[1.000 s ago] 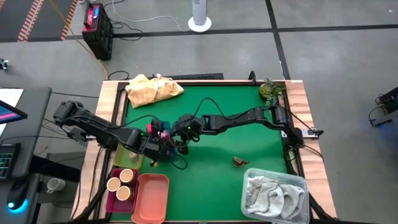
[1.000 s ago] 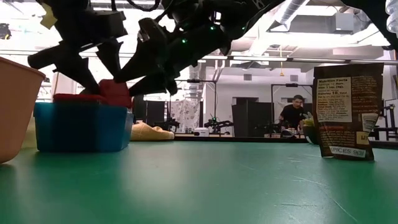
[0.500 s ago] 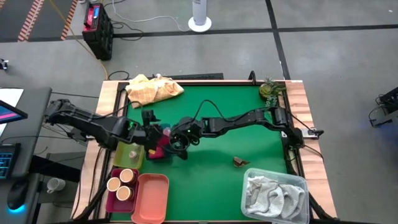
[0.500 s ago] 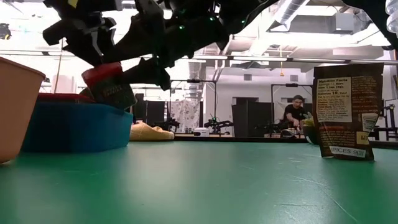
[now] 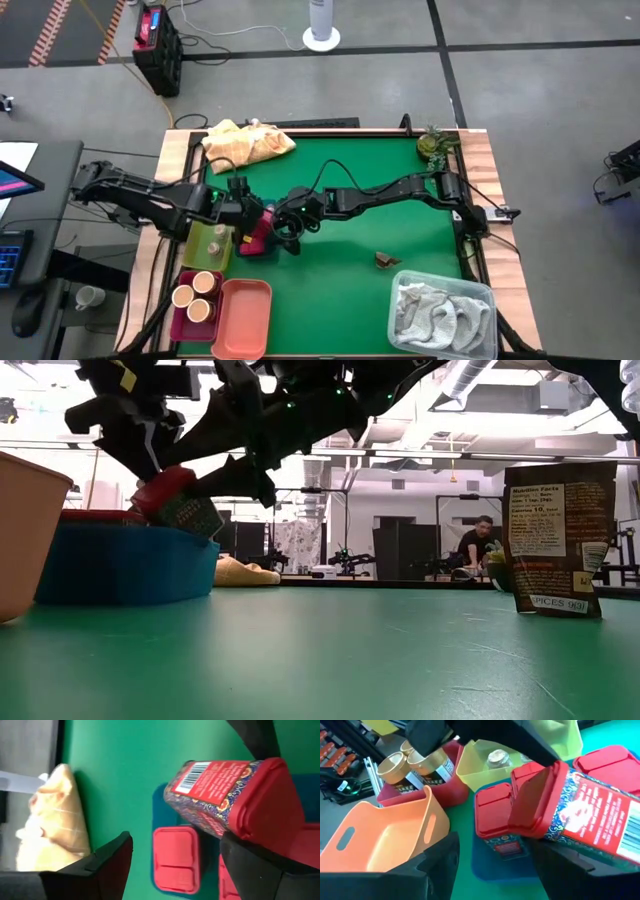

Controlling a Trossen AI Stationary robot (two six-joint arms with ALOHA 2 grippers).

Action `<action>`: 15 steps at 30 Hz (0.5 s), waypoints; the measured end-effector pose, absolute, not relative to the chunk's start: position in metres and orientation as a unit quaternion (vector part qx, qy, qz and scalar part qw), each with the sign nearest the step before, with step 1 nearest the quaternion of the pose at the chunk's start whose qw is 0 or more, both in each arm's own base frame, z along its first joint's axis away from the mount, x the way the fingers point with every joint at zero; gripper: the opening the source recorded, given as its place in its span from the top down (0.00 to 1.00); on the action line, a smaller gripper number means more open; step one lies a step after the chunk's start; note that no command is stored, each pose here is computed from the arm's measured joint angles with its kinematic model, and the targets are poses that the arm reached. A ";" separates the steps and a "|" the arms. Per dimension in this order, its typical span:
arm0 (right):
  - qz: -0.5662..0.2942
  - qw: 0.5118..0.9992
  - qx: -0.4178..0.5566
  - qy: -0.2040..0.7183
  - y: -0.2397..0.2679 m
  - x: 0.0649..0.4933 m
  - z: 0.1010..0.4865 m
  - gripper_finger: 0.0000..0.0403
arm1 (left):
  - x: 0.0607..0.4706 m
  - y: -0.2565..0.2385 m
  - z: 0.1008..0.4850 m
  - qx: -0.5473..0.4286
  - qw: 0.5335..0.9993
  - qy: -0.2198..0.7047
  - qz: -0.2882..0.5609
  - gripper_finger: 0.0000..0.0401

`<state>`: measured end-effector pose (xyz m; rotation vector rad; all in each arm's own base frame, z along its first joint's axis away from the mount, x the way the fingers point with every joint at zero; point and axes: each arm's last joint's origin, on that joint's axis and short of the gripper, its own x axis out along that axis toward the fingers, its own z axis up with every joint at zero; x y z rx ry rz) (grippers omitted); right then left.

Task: Sort spices by type
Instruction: Put the red seasoning can into the blue bin

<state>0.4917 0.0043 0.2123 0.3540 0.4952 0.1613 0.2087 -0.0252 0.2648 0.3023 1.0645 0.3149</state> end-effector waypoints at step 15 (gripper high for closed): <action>0.055 0.958 0.219 0.175 -0.005 0.498 0.228 0.31 | 0.216 -0.018 0.266 0.052 0.862 0.498 0.078 0.28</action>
